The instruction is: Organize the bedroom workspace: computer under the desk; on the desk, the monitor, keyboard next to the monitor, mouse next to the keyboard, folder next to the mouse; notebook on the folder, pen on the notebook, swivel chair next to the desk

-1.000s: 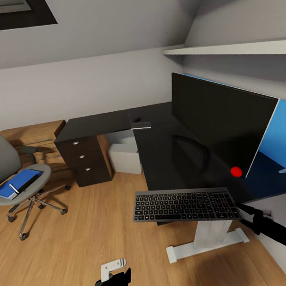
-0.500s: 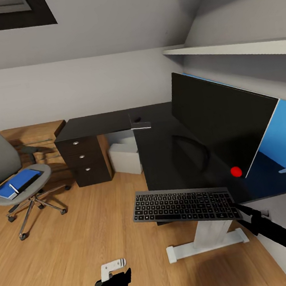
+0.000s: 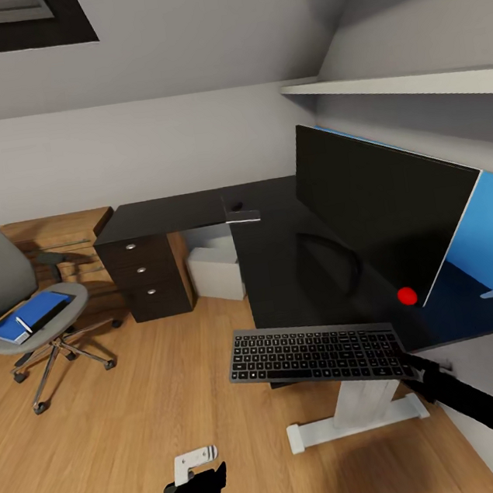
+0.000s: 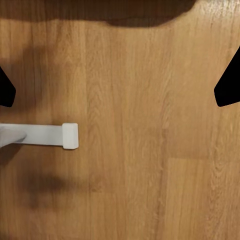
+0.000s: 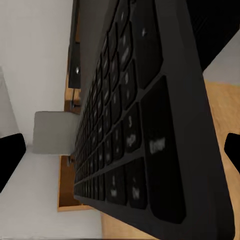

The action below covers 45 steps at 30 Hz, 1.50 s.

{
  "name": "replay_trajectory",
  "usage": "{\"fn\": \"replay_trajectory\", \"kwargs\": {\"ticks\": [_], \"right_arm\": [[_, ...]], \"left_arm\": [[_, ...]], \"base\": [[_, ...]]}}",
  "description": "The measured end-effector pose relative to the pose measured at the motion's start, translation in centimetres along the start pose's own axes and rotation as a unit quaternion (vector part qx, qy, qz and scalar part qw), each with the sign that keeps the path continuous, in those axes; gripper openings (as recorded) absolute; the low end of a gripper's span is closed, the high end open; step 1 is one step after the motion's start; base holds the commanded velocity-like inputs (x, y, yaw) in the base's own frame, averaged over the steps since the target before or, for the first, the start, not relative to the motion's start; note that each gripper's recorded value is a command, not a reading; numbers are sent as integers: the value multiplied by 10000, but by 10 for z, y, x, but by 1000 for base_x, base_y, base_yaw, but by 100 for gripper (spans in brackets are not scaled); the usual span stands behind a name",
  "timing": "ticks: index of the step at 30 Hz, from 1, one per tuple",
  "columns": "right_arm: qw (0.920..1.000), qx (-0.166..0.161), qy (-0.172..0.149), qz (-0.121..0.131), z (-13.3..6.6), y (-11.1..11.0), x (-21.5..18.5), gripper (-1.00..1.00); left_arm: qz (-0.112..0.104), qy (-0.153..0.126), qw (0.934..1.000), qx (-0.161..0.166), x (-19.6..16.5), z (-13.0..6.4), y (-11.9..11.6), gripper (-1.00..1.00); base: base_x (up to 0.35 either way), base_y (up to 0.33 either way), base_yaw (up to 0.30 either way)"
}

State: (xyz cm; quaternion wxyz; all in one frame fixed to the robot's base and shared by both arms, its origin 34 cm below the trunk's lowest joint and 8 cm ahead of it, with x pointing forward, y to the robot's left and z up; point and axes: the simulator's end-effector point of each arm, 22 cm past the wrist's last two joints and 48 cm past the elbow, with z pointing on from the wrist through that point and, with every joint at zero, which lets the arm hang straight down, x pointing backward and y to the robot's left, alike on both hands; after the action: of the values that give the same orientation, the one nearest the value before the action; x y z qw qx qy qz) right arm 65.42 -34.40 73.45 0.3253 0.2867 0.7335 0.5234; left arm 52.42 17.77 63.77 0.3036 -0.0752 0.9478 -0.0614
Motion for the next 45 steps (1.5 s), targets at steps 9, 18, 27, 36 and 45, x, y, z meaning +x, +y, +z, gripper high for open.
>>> {"fn": "replay_trajectory", "kwargs": {"ticks": [9, 18, 27, 36, 45], "right_arm": [[10000, -71, 41, -3, 6, 5, 5, 100], [10000, -82, 47, 4, 8, 5, 7, 100], [10000, -75, 48, 6, 8, 5, 7, 100], [10000, -65, 47, 14, 8, 4, 7, -100], [9999, -102, 23, 34, 7, 6, 6, -100]], "left_arm": [[3, 6, 10000, 1, 1, 0, 0, 100], [6, 71, 10000, -1, 7, 2, 0, 100], [5, 74, 10000, 1, 7, 2, -1, 100], [3, 76, 10000, 1, 7, 2, 0, 100], [4, 74, 10000, -2, 7, 2, 0, 100]], "base": [[0, 0, 0], [0, 0, 0], [0, 0, 0], [0, 0, 0], [0, 0, 0]]}}
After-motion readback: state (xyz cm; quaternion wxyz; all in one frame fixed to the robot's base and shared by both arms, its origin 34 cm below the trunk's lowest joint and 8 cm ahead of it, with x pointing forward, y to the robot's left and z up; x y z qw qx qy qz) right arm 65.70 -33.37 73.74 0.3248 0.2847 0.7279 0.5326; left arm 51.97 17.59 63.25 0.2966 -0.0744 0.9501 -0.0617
